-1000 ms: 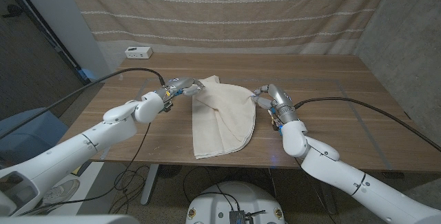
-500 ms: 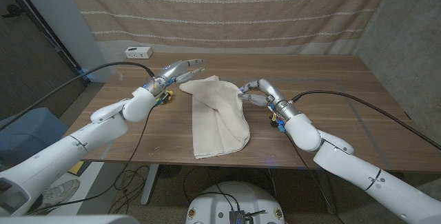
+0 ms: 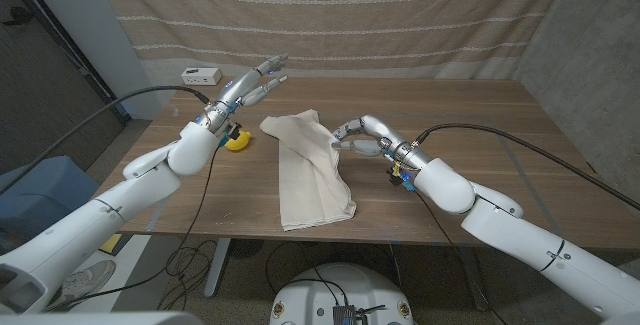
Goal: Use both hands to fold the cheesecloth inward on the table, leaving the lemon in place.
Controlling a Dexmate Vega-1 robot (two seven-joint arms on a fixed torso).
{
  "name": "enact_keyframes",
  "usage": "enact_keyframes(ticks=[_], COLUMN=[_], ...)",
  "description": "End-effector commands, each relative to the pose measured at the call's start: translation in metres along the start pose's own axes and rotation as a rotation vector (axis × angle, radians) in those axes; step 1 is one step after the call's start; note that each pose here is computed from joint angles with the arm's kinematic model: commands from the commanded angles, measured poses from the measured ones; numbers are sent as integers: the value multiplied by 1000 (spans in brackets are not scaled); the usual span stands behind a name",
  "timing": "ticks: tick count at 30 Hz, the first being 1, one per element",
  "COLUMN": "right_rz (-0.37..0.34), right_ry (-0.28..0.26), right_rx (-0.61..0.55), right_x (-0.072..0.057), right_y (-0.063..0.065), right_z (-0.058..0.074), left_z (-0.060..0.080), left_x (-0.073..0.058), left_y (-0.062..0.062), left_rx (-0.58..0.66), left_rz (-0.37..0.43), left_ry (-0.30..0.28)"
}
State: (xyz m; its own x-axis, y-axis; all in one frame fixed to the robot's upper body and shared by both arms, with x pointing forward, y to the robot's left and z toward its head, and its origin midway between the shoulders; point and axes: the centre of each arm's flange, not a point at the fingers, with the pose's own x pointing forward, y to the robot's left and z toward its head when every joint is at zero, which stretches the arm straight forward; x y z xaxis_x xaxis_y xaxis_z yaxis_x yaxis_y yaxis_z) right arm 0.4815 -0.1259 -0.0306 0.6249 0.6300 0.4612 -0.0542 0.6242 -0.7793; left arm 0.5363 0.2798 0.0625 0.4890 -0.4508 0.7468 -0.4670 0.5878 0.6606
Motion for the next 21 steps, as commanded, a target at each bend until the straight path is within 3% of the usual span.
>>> enact_keyframes(ticks=[1,13,17,21], right_rz=[116,396,507,574], right_ry=[-56,-12,26,47], right_rx=[-1,16,32,47], right_x=[2,17,21,22], right_y=[10,37,39,37], right_z=[24,29,26,23], left_z=[2,4,5,7], left_x=[2,5,7,7], left_y=[9,8,8,7], left_rx=[-29,-42,-40,-42], left_rz=[42,42,39,35], left_ry=[-34,-45,-51,-52])
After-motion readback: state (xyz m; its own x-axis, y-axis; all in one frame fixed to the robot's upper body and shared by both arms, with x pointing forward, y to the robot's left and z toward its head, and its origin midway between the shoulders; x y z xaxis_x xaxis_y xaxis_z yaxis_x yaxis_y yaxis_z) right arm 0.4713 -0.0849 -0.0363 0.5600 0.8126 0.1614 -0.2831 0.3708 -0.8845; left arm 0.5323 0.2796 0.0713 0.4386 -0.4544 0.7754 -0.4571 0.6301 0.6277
